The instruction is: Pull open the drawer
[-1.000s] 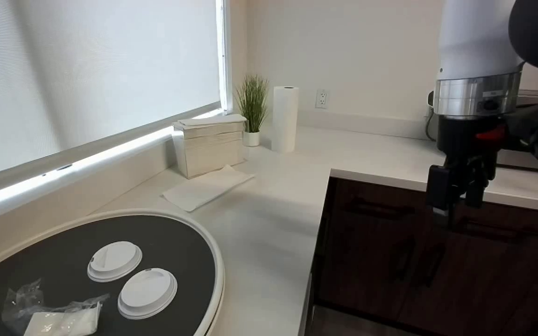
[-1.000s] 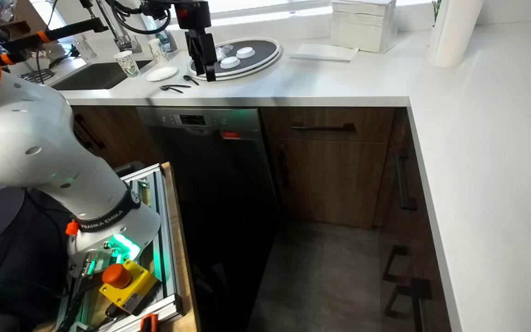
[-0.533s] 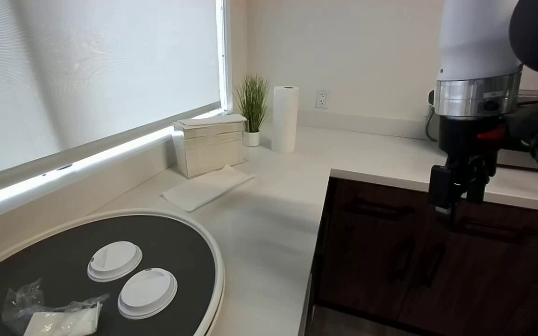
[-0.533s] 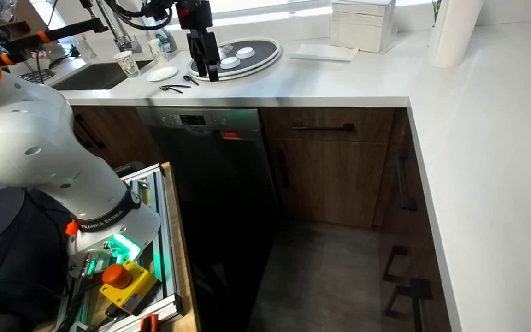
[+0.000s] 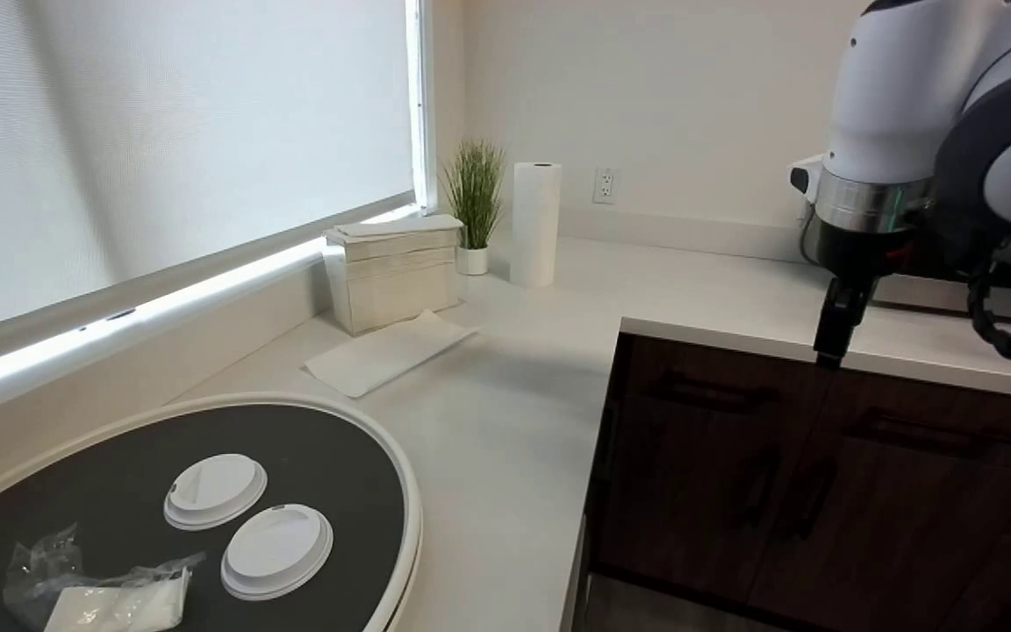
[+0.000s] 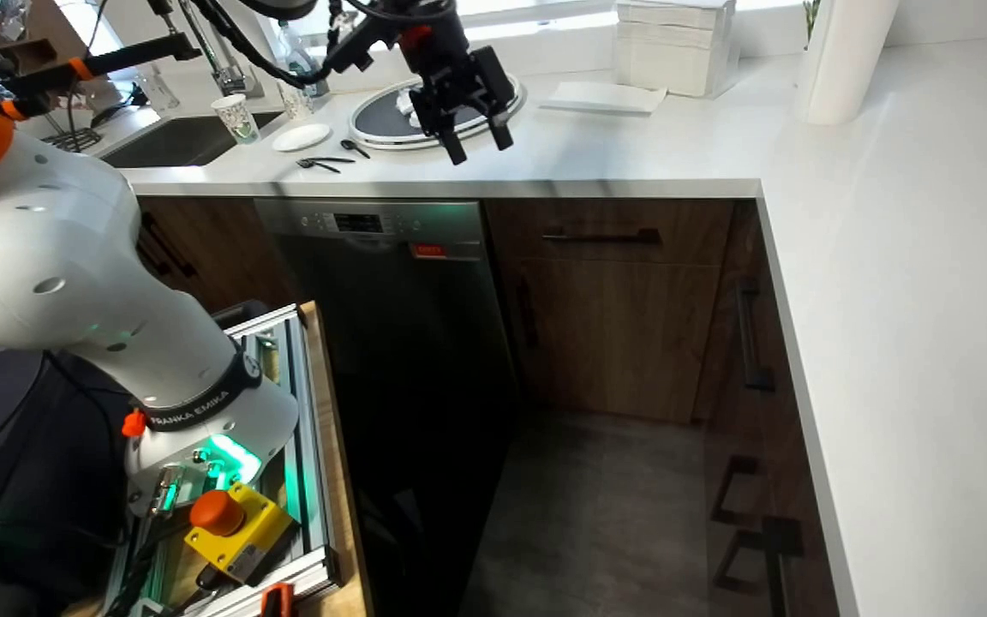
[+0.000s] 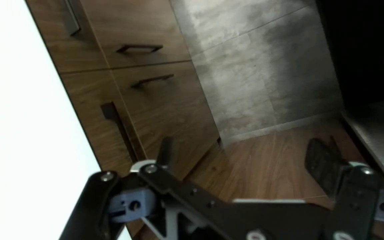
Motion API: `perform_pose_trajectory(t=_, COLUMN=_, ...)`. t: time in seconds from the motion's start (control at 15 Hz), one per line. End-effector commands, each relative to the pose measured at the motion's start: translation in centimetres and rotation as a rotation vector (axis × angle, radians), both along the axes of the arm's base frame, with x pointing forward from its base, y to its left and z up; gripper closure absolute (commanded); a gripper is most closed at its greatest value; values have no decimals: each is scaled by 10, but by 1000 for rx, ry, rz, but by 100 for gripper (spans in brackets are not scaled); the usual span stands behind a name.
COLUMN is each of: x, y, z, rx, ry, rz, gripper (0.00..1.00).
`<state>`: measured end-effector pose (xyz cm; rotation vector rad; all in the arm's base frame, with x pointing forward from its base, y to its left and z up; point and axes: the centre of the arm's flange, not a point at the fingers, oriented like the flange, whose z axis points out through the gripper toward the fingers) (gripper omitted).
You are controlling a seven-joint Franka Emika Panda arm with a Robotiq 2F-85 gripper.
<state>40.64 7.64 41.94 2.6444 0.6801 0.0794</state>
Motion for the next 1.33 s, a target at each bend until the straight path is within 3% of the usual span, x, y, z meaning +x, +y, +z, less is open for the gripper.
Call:
perform_pose_trajectory(t=0.0, x=51, y=-35, z=-43, rx=-10, ry=-83, rz=191, gripper=0)
perform_pose_trajectory(t=0.47, x=107, y=-83, z=-107, rx=-72, ry=-249, rz=527, gripper=0)
perform_pose_trajectory(t=0.67, x=128, y=-105, z=-133, rx=-68, ry=-239, rz=461, gripper=0)
perform_pose_trajectory(t=0.73, x=101, y=-100, z=-100, rx=-62, ry=-228, rz=489, gripper=0)
perform_pose_trajectory(t=0.93, x=119, y=-110, z=-116, rx=-58, ry=-221, rz=462, gripper=0)
perform_pose_trajectory(t=1.27, x=123, y=-109, z=-117, rx=-57, ry=-225, rz=459, gripper=0)
